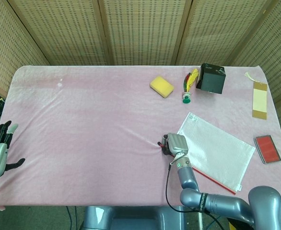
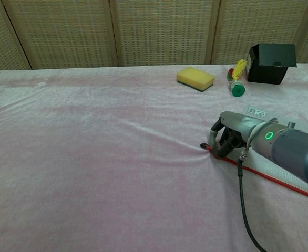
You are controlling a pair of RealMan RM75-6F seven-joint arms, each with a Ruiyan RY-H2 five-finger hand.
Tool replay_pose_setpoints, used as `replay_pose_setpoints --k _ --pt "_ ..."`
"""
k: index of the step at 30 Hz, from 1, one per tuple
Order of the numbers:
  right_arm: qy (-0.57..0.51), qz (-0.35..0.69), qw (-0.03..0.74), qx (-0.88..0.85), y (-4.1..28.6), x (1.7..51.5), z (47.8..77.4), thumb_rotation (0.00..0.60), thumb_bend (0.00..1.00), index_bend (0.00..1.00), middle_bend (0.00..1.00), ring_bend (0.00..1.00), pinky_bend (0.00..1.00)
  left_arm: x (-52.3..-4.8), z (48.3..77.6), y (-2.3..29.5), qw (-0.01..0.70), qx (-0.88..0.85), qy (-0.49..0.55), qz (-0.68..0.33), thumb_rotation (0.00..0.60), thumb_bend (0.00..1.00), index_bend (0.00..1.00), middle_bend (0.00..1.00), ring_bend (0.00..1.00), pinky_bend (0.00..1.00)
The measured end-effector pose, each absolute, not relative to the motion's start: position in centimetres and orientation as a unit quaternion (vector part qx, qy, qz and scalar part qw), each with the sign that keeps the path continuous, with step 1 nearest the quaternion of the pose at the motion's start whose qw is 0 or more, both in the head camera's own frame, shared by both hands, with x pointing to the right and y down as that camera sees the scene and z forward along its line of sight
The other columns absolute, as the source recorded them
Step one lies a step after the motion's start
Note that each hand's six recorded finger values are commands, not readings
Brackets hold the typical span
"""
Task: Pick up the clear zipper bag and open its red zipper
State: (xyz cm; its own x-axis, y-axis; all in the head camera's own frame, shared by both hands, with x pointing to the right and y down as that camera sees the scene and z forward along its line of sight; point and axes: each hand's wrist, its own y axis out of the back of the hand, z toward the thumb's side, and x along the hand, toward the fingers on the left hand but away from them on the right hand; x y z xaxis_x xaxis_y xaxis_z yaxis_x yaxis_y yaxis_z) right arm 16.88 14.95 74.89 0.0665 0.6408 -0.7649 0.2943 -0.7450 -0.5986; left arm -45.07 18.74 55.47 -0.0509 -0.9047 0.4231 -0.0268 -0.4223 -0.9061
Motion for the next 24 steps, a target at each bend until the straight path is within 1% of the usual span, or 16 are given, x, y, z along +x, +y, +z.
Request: replay_pose_setpoints --k 12,24 --pt "-0.338 0.591 0.152 -0.717 14.7 17.0 74.3 0.600 0.72 0.67 0.94 0.95 1.00 -45.1 55.4 18.8 0.360 -0.588 0.397 -0.606 0.600 0.00 0.00 0.00 0.00 0.00" --pt "-0.343 0.586 0.148 -0.719 14.8 17.4 73.8 0.600 0.72 0.66 0.94 0.96 1.00 -45.1 55.3 18.8 0.360 -0.589 0.398 -0.605 0.600 0.00 0.00 0.00 0.00 0.00"
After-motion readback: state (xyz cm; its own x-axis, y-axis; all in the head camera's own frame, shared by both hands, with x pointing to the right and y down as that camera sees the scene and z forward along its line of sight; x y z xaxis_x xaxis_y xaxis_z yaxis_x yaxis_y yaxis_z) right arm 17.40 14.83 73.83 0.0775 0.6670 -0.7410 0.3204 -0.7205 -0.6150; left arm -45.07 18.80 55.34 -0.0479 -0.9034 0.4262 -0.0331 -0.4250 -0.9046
